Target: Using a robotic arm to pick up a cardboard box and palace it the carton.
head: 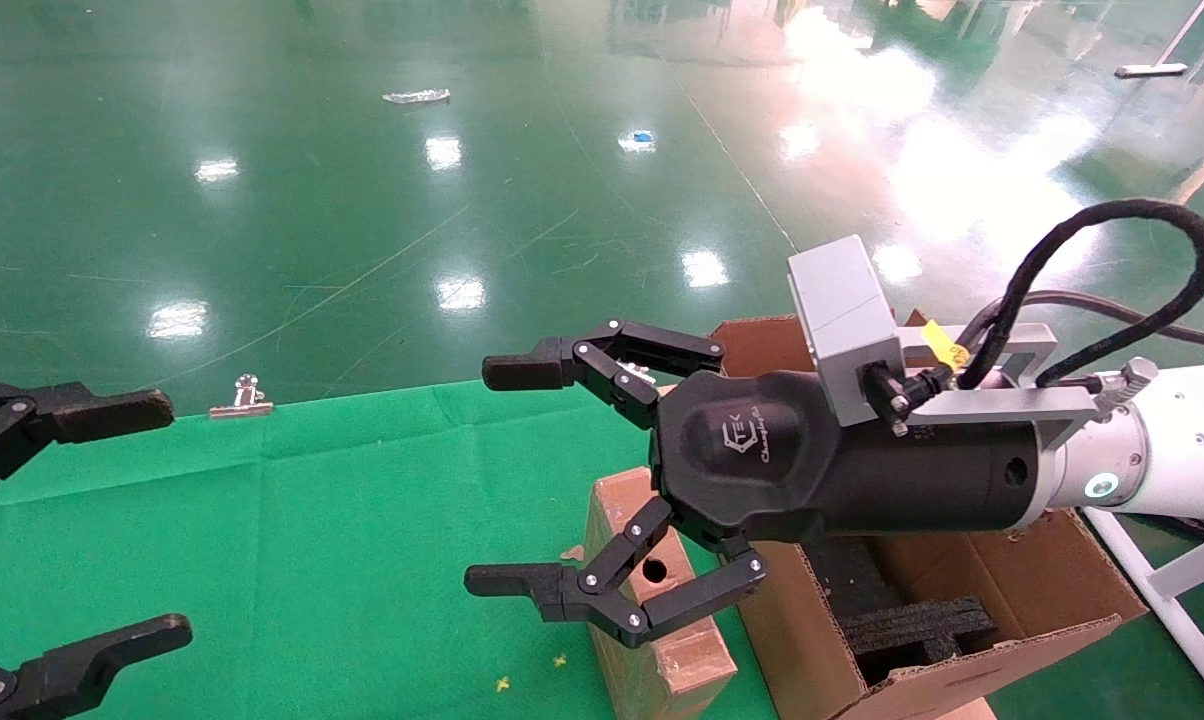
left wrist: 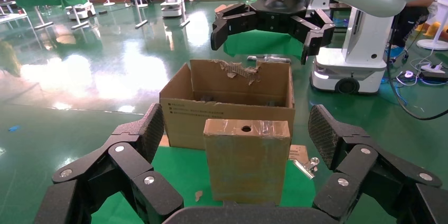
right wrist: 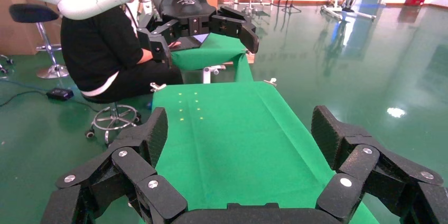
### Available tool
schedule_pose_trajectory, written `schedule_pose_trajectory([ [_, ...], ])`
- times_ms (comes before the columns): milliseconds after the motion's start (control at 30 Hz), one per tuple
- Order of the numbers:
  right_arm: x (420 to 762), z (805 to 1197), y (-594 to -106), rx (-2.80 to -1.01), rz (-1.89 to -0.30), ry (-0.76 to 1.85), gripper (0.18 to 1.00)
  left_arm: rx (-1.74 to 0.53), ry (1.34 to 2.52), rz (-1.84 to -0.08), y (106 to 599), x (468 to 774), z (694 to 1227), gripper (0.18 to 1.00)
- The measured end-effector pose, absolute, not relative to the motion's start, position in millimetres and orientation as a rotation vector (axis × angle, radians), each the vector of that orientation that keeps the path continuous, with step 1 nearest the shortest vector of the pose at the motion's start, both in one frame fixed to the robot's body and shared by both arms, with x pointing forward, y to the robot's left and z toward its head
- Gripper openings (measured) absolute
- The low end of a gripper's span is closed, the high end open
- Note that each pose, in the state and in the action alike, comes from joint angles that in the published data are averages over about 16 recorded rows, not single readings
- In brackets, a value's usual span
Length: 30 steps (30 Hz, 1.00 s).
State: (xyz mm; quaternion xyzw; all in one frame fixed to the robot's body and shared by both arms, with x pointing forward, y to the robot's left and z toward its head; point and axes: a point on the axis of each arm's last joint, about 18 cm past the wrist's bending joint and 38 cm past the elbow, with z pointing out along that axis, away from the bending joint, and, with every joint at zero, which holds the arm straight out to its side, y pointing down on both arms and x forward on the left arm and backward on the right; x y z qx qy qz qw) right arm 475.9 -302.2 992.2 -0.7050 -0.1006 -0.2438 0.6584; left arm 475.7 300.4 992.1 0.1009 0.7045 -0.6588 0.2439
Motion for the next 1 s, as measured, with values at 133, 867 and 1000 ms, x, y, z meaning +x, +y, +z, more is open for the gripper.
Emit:
schedule_pose_trajectory([
  [133, 475.8, 992.1, -302.2, -1.596, -0.552, -0.228, 1.0, 0.276, 1.924, -1.799, 300.4, 475.7, 992.0, 1.001],
  [867, 502.6, 951.0, -263.5, -2.013, -0.517, -0.301, 1.0, 0.276, 1.924, -1.799, 300.5, 475.8, 992.1, 1.001],
  [1000, 513.9, 946.7, -253.6, -2.148, -0.524, -0.333, 1.0, 0.276, 1.924, -1.799, 300.5, 475.8, 992.1, 1.001],
])
